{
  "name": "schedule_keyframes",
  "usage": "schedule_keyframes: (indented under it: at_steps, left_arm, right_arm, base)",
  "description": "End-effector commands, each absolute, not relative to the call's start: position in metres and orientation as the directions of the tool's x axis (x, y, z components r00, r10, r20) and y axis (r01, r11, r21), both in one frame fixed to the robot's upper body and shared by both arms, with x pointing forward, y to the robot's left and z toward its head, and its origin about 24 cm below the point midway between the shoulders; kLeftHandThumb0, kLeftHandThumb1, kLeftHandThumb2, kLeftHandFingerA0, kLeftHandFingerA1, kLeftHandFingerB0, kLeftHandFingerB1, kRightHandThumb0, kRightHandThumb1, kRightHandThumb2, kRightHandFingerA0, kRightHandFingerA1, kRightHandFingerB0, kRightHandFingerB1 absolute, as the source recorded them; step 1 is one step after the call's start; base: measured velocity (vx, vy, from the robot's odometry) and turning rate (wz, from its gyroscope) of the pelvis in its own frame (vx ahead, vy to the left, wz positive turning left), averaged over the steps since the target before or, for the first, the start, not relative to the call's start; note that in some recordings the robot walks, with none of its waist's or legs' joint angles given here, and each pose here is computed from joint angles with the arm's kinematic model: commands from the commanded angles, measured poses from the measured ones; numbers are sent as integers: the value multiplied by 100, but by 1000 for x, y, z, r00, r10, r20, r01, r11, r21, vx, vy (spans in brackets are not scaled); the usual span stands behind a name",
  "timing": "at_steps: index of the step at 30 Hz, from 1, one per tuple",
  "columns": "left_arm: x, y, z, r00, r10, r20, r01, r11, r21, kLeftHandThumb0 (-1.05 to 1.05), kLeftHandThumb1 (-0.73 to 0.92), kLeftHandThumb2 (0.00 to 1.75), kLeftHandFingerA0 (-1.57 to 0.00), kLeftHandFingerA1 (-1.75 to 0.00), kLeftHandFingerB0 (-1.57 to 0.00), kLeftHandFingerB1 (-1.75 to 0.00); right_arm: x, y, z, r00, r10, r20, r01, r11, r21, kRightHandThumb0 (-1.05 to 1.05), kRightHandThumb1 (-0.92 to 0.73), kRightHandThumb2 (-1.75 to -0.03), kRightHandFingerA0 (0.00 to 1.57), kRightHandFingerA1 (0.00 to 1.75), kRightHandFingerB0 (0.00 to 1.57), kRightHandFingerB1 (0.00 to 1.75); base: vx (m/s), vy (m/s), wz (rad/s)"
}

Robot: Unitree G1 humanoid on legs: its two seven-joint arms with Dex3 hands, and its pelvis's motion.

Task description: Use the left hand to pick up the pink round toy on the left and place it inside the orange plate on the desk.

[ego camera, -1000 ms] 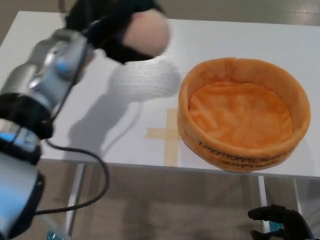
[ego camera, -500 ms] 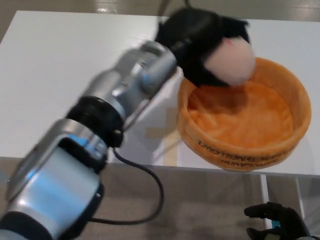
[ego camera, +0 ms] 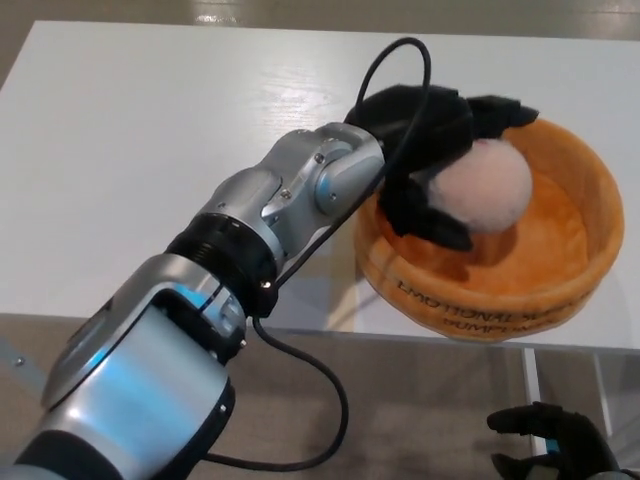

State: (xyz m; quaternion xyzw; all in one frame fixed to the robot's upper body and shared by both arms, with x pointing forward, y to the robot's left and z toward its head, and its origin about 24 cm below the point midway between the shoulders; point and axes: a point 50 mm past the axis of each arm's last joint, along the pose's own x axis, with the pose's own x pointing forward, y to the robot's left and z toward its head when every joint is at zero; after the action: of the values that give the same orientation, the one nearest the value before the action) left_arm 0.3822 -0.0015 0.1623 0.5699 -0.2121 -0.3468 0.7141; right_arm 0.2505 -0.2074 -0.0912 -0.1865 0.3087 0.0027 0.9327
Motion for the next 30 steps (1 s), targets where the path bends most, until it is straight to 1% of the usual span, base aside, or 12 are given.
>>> schedule_keyframes:
  at_steps: [1,5,14,15,20,22,23,24,25,26,27,30]
  left_arm:
    - [381,-4,153,657,-723,-212,335,29,942,-102,65,106,0,0,0,-1]
    - [382,-3,164,656,-726,-205,340,42,940,-105,74,115,0,0,0,0]
    - [383,-2,200,661,-743,-101,266,107,958,-102,66,109,0,0,0,0]
    - [382,-1,211,650,-757,-70,252,128,959,-103,76,63,0,0,0,0]
    - [376,1,242,616,-788,-2,250,193,949,-103,71,62,0,0,0,0]
    - [372,2,258,608,-792,53,228,238,944,-97,58,59,0,0,0,0]
    - [369,2,262,615,-785,73,209,252,945,-75,47,55,0,0,0,0]
    - [369,2,263,617,-783,78,205,255,945,-75,47,55,0,0,0,0]
    - [366,2,265,617,-778,116,164,272,948,-30,37,52,0,0,0,0]
    - [365,2,265,616,-776,132,148,278,949,-30,37,52,0,0,0,0]
    - [364,2,265,610,-780,138,144,281,949,-7,39,52,0,0,0,0]
    - [363,2,266,602,-785,148,137,284,949,4,44,55,0,0,0,-1]
  right_arm:
    - [246,-205,-95,798,-107,-593,-129,931,-342,-16,-58,-57,57,85,56,76]
    - [248,-205,-95,796,-107,-595,-131,930,-343,-16,-59,-57,57,84,56,74]
    - [248,-204,-94,798,-107,-593,-134,928,-347,-16,-58,-57,59,86,57,76]
    - [249,-204,-94,797,-107,-594,-135,928,-348,-16,-58,-57,59,85,57,75]
    - [250,-204,-93,798,-107,-593,-134,928,-348,-14,-59,-57,60,85,56,74]
    - [251,-203,-93,796,-110,-596,-131,929,-346,-14,-58,-57,59,84,57,75]
    - [251,-203,-93,798,-108,-593,-130,930,-345,-13,-57,-57,60,86,58,76]
    - [251,-203,-93,799,-107,-592,-130,930,-344,-13,-57,-57,60,86,58,76]
    - [252,-203,-92,799,-107,-592,-129,931,-342,-12,-57,-57,59,86,57,76]
    - [252,-203,-92,799,-106,-592,-129,931,-341,-12,-57,-57,59,86,57,76]
    - [252,-203,-92,799,-105,-592,-128,932,-338,-12,-57,-57,60,87,58,77]
    - [252,-203,-92,801,-101,-590,-130,933,-337,-11,-57,-57,61,87,57,76]
  base:
    - [0,0,0]
    - [0,0,0]
    - [0,0,0]
    - [0,0,0]
    - [0,0,0]
    - [0,0,0]
    - [0,0,0]
    - [0,0,0]
    - [0,0,0]
    - [0,0,0]
    - [0,0,0]
    - [0,0,0]
